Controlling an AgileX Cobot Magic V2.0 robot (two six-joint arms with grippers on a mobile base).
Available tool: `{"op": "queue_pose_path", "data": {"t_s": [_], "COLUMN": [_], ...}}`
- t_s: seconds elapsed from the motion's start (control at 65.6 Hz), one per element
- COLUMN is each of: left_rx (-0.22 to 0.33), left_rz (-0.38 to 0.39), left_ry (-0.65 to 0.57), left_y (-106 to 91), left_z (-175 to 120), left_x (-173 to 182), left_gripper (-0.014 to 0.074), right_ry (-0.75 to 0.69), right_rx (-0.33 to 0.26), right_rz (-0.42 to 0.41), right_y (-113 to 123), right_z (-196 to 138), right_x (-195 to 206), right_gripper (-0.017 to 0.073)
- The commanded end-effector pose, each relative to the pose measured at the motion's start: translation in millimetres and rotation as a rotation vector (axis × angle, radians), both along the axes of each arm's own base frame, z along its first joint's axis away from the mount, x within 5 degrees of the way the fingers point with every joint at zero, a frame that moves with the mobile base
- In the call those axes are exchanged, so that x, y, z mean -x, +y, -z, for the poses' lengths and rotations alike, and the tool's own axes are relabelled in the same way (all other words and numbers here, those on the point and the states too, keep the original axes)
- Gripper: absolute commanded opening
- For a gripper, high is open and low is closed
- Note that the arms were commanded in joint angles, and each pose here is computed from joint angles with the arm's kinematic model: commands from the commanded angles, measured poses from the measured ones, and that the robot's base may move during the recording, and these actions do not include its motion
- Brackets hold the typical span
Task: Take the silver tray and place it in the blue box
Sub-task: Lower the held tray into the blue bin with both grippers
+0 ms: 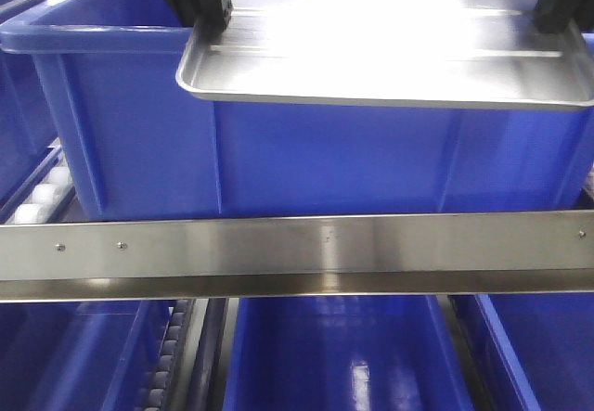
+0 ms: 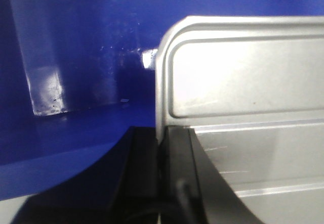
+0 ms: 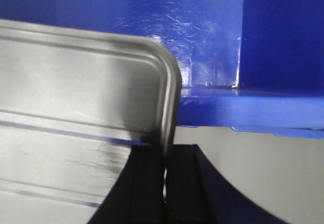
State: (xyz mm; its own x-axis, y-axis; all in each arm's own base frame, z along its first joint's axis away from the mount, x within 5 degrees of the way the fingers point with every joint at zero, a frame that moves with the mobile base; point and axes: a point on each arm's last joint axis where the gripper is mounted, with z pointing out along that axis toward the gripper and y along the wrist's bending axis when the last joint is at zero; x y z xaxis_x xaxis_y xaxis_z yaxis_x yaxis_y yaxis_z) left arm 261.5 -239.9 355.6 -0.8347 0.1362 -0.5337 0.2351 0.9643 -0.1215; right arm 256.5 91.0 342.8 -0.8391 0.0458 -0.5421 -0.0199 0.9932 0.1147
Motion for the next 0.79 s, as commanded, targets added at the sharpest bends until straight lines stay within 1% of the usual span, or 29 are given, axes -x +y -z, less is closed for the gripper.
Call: {"op": "queue_pose_path", "data": {"t_s": [0.0,0.686,0.777], "left_rx": [0.057,0.057,0.065], "left_rz": [0.018,0.018,0.02], "left_ry": [-0.093,-0.093,-0.101], "left_y": [5.7,5.7,5.0], "left_z": [-28.5,-28.5,-29.2], "left_x": [6.5,6.5,6.0], "left_gripper": [-0.0105,-0.0105,-0.0105], "right_ry": [-0.118,-0.118,-0.118], "right_rx": [-0.01,-0.01,-0.01], "right_rz": [-0.02,-0.02,-0.02], "right_y": [-2.1,-2.1,-2.1], "right_z": [-22.1,-22.1,-22.1], "right_x": [0.5,0.5,0.5], "right_gripper": [0.0059,0.0059,0.0059]}}
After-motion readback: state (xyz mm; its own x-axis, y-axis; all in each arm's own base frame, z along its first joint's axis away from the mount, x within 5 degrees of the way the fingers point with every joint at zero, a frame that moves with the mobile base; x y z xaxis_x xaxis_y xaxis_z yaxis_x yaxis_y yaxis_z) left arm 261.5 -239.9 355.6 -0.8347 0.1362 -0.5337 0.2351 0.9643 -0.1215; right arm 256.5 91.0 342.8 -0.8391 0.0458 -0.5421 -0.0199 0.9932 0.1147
